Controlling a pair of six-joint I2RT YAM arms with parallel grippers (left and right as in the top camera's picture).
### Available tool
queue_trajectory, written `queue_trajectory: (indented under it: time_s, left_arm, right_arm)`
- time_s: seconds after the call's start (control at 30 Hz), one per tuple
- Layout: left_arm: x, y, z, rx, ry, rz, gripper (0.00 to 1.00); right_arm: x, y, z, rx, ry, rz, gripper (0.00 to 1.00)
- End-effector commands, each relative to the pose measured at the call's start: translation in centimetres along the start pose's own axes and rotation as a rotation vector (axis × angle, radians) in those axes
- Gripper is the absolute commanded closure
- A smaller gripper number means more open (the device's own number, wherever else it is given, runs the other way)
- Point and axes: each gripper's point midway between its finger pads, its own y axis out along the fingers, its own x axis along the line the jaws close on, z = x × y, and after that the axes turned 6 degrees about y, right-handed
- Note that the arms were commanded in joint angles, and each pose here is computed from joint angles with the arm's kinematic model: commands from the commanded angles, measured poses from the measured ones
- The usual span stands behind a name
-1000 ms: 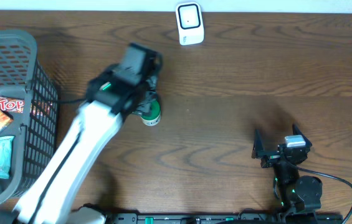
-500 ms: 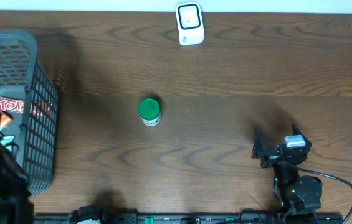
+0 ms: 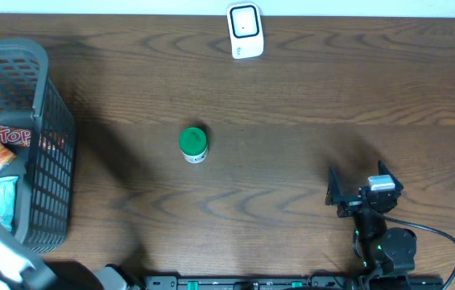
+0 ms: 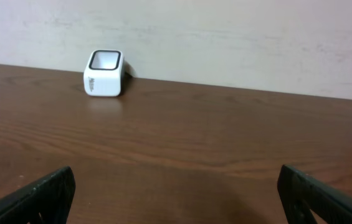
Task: Scan the item barcode
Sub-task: 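Reach the left gripper into the basket and grasp the mint wipes pack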
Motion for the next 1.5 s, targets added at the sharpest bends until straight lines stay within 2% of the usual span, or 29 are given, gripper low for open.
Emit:
queue_trajectory:
  time_s: [0.0,0.2,0.37,0.47,0.6,0.83,1.2,1.27,1.37,1.43,1.47]
  left_arm:
    - [0.4,4.0,0.3,0.022,0.093,-0.167,0.08]
    - [-0.3,10.5,2.3,0.129,0.230,-0.296,0.08]
    - [-0.6,13.7,3.2,0.189,0.352,-0.323,0.08]
    - [-0.5,15.3,4.0,0.221,0.372,-0.345,0.07]
    - [-0.6,16.9,4.6,0.249,0.426,-0.355,0.07]
    - [-0.4,19.1,5.7,0.283,0.439,-0.378,0.07]
    - [2.2,20.9,9.1,0.388,0.482,-0.453,0.09]
    - [2.4,20.9,9.2,0.389,0.485,-0.460,0.14]
    - [2.8,20.9,8.9,0.375,0.495,-0.485,0.37]
    - [3.0,20.9,8.9,0.370,0.499,-0.494,0.43]
    - [3.1,21.0,9.0,0.370,0.500,-0.498,0.52]
  right_arm:
    - [-0.1,0.0,0.2,0.006,0.017,0.007,0.01]
    - [-0.1,0.0,0.2,0.006,0.017,0.007,0.01]
    - [-0.1,0.0,0.2,0.006,0.017,0.007,0.01]
    - [-0.1,0.0,0.2,0.006,0.017,0.007,0.01]
    - [-0.1,0.0,0.2,0.006,0.017,0.007,0.01]
    - [-0.1,0.0,0.2,0.006,0.017,0.007,0.01]
    - [-0.1,0.0,0.2,0.006,0.017,0.007,0.01]
    - [-0.1,0.0,0.2,0.006,0.017,0.007,0.01]
    - [-0.1,0.0,0.2,0.006,0.017,0.007,0.01]
    - [-0.1,0.0,0.2,0.006,0.017,0.007,0.01]
    - [-0.1,0.0,0.2,0.006,0.017,0.007,0.01]
